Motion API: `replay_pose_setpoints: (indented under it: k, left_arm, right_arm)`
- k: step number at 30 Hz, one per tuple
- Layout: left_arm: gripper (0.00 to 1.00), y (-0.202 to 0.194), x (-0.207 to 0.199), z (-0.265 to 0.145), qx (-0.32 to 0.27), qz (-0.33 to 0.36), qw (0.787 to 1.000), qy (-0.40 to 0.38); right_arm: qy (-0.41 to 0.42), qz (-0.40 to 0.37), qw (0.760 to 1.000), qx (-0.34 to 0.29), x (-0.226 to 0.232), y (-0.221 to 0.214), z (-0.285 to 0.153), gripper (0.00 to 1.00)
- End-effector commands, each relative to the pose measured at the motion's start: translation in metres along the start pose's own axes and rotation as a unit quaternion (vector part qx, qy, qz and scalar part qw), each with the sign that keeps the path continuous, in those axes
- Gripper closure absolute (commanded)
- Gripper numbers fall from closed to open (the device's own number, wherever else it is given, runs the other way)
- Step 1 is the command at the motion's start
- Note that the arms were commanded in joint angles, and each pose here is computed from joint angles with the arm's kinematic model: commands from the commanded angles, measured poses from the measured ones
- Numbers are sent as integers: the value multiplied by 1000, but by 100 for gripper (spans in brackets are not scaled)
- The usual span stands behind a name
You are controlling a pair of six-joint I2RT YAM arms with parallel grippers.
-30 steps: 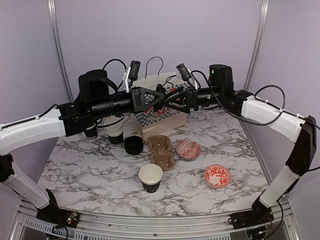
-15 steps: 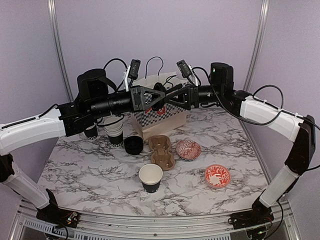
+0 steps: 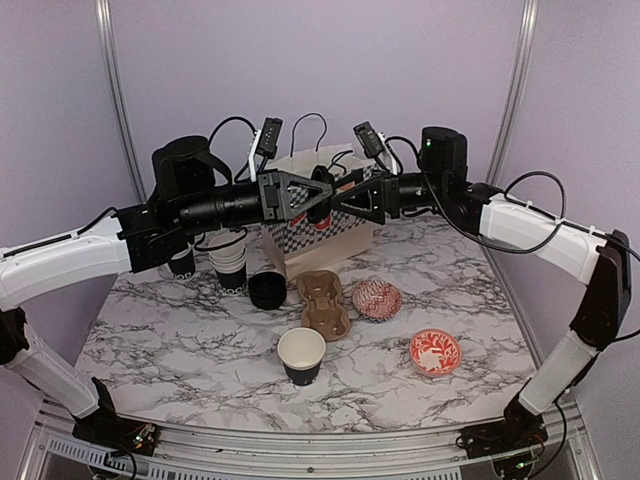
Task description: Pack the takeout coffee
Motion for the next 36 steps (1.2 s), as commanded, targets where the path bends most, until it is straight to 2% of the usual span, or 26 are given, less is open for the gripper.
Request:
replay_pose_setpoints:
  k: [1, 15, 23, 36]
  left_arm:
    - [100, 23, -19, -12, -34, 10, 998, -44]
    - [100, 30, -18, -18, -40, -5, 998, -50]
    - [100, 35, -24, -12, -24, -16, 995, -97]
    - [100, 31, -16, -1, -16, -28, 995, -97]
  right_arm:
    - [13, -33, 999, -8, 21, 8, -8, 1]
    - [-45, -45, 998, -17, 30, 9, -15, 1]
    - [-23, -56, 998, -15, 34, 14, -12, 1]
    - [14, -60, 998, -12, 41, 16, -8, 1]
Point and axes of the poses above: each gripper's point midway between its finger pads, its own z axis out along the fingers, its own x axis along the line the jaws close on, y = z × x, the point moved 10 cm from there along -z, back along the fingers, and after that the axes turned 13 degrees about z, right-handed, at the moved point
